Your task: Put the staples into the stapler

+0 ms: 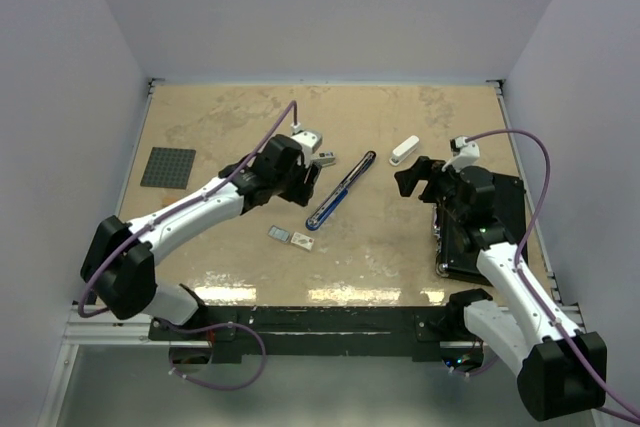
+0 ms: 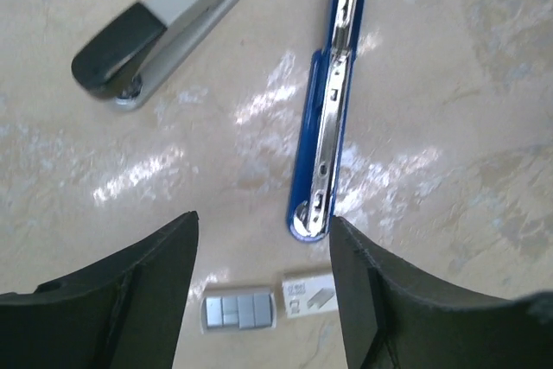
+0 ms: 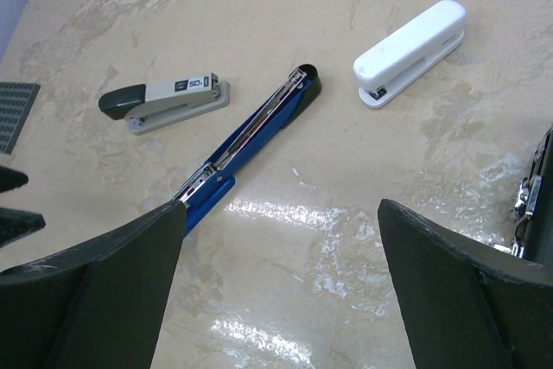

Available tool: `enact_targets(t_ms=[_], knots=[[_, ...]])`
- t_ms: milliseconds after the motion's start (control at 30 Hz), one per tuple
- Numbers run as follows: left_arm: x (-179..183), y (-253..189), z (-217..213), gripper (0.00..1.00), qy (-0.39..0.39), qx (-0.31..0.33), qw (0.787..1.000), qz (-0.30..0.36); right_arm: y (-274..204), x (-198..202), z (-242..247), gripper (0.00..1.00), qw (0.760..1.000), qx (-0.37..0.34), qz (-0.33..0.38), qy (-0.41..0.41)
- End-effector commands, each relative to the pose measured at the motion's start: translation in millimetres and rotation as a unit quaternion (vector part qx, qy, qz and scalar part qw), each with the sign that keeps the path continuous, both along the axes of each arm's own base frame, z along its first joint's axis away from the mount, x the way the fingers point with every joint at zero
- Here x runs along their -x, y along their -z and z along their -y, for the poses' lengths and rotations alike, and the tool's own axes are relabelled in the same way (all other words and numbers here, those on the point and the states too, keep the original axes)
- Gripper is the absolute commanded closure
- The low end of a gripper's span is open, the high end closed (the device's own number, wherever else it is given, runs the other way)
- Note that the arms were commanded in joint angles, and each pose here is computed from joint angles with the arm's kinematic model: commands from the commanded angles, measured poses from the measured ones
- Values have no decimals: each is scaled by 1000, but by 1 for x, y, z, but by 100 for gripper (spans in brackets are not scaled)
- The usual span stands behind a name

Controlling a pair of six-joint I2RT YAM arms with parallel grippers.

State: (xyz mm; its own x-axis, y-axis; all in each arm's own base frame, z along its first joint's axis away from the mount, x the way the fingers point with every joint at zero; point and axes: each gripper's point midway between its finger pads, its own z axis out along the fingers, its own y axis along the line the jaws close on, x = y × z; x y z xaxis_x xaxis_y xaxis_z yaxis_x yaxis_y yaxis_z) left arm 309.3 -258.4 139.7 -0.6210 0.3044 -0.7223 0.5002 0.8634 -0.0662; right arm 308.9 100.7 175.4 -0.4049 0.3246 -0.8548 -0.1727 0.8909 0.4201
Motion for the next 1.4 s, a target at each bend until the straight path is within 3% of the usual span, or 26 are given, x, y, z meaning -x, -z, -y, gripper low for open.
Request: enact_targets(t_ms=[0, 233, 833, 1367], knots=[[41, 29, -39, 36, -15, -26, 997, -68, -23, -8, 5, 2, 999, 20, 29, 8], [58, 55, -67, 56, -49, -50, 993, -97, -14, -7, 6, 2, 1000, 24, 18, 9], [67, 102, -71, 59, -47, -81, 985, -142, -10, -2, 6, 2, 1000, 25, 11, 6], [74, 117, -67, 61, -38, -85, 983, -158, -5, 0, 4, 2, 1000, 16, 7, 5]])
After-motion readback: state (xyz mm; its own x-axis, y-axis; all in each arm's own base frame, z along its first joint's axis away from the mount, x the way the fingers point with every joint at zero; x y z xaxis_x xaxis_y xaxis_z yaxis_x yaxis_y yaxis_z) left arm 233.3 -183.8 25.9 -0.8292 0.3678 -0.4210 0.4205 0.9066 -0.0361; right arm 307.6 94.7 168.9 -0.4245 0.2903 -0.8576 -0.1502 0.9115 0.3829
